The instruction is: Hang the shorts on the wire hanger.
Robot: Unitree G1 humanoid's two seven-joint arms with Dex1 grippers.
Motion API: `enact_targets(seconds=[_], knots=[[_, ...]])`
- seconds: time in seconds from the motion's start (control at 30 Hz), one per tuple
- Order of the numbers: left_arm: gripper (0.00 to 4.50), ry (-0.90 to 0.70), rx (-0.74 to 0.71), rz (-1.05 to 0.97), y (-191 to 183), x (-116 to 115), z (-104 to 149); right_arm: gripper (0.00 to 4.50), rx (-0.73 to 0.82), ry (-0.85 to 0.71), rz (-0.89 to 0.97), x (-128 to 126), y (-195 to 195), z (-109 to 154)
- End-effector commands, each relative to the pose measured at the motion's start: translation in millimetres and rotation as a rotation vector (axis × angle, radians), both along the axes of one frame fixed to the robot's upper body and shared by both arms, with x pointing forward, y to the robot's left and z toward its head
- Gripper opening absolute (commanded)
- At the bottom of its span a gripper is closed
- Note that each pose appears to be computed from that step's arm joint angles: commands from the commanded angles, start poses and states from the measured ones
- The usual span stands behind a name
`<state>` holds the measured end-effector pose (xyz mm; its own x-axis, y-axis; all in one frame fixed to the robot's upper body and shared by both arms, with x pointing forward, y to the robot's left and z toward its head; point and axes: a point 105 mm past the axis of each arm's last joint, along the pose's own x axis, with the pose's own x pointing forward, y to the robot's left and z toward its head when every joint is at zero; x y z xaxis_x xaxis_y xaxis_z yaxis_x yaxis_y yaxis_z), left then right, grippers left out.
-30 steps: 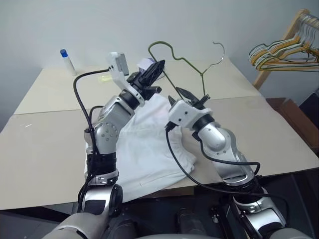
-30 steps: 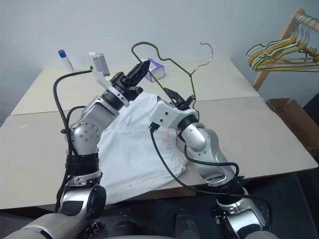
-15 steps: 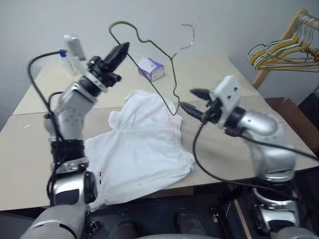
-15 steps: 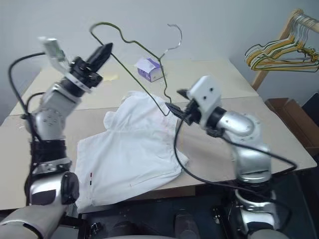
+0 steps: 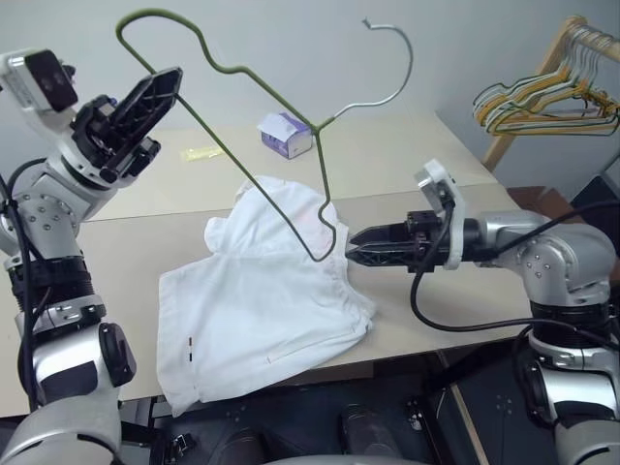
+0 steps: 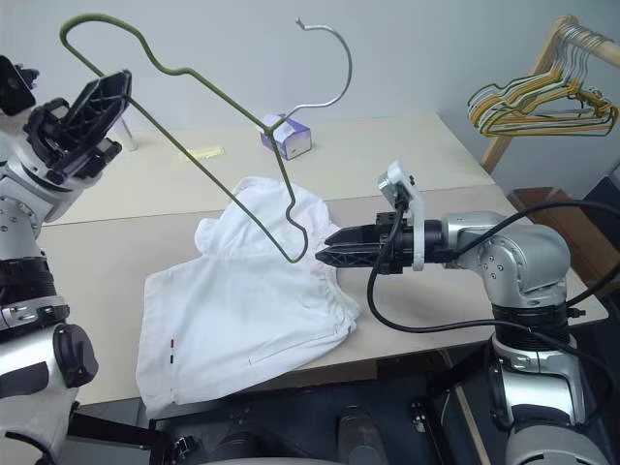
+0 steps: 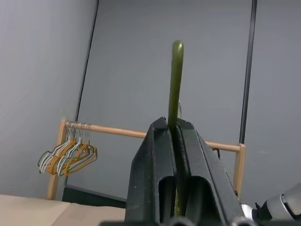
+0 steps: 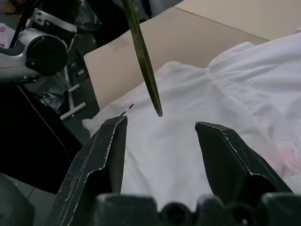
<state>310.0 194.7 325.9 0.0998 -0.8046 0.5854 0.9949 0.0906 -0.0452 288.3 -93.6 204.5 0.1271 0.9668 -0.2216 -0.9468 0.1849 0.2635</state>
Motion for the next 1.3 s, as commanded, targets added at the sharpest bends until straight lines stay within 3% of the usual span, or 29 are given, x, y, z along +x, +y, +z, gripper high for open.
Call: enact_targets(seconds=[0.03, 0.6, 0.7, 0.9, 0.97, 1.07, 1.3], knots=[[0.00, -0.072, -0.022, 0.000, -2.9, -6.1, 15.2, 2.80, 0.013, -0.085, 0.076, -6.6, 12.8, 11.5], [0.00, -0.059, -0.040, -0.014, -10.0, -3.5, 9.5, 2.80, 0.059, -0.115, 0.084, -1.2, 40.9, 16.9], [0.00, -0.058, -0.044, -0.012, -9.7, -3.1, 8.7, 2.26, 0.051, -0.104, 0.082, -1.0, 41.3, 15.0], [0.00, -0.053, -0.048, -0.005, -8.5, -1.8, 6.4, 0.14, 0.029, -0.082, 0.040, 5.1, 38.6, 8.4], [0.00, -0.066, -0.044, -0.005, -7.8, -3.3, 4.2, 0.03, 0.035, -0.080, 0.024, 7.6, 38.4, 8.7], [0.70, -0.059, -0.030, -0.005, -10.2, -2.6, -1.5, 0.00, 0.060, -0.064, -0.013, 13.7, 37.9, 11.7], [3.02, 0.037, 0.110, 0.077, -21.4, 17.2, -26.0, 0.00, 0.145, -0.101, -0.038, 15.7, 35.6, 29.8]])
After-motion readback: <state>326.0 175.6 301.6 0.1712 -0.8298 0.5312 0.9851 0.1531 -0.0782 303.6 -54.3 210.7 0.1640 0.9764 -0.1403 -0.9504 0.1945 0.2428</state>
